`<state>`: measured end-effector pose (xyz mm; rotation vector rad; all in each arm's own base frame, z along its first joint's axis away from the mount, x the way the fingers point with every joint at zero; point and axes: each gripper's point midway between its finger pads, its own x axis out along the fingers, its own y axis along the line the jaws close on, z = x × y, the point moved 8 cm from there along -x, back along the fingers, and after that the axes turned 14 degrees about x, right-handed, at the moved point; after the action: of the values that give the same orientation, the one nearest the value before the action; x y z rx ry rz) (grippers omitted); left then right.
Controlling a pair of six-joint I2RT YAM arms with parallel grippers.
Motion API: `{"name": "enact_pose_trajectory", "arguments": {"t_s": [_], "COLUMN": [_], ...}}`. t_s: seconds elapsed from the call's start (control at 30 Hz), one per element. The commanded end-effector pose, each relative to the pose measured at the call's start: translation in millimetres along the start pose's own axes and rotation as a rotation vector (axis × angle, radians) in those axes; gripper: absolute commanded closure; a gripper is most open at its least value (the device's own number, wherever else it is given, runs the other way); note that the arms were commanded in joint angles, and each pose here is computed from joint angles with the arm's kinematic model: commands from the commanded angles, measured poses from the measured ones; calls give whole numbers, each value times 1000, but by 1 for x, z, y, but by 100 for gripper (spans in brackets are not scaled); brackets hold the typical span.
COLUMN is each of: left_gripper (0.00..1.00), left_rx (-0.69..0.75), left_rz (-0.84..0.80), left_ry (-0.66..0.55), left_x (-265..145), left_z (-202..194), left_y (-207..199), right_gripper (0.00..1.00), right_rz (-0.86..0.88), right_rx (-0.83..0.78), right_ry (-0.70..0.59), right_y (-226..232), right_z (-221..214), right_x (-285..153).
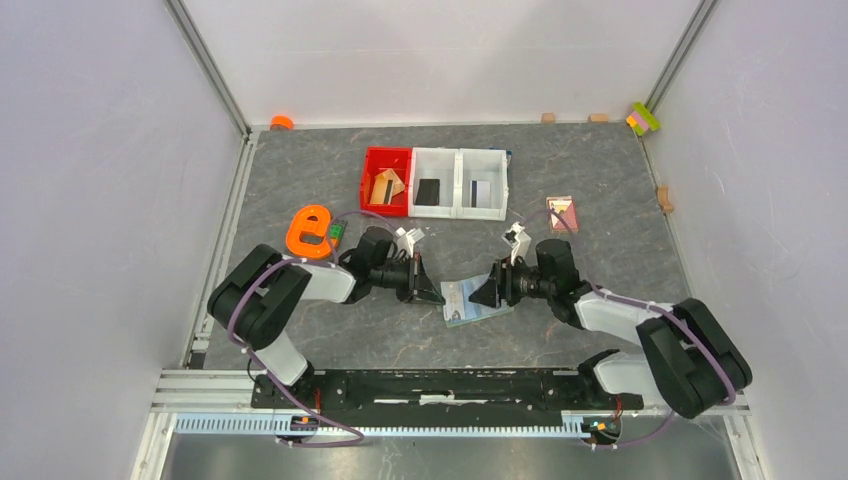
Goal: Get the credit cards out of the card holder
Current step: Remove the credit card from the card holder.
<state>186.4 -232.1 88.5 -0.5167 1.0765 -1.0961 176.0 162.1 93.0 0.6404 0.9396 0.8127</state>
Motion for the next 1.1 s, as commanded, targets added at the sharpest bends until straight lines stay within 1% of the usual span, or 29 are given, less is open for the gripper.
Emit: {"name": "enact_pose_trajectory", "arguments": {"t_s": [0.0,0.2,0.5,0.7,0.97,1.07], "left_gripper": [98,98,98,98,98,98], "left_rx": [45,82,132,133,129,125], "left_rz": [-21,44,60,57,67,74], "left_ry": [-11,12,4,-11,-6,2], "left_x": [5,8,12,14,18,20], "left_z": [4,-1,-5,-5,-9,-11], "left_y": [-2,6,8,8,15,18], "right_gripper": [42,44,49,50,53,57], "right_rz": [128,152,135,108,145,163], "right_rx": [-28,1,44,85,123,137], "right_ry": [-30,-17,33,71,82,81], "right_y": [16,13,7,-1,-2,0], "right_z": [15,11,3,-6,-10,-10], "right_x": [10,17,25,30,36,37]}}
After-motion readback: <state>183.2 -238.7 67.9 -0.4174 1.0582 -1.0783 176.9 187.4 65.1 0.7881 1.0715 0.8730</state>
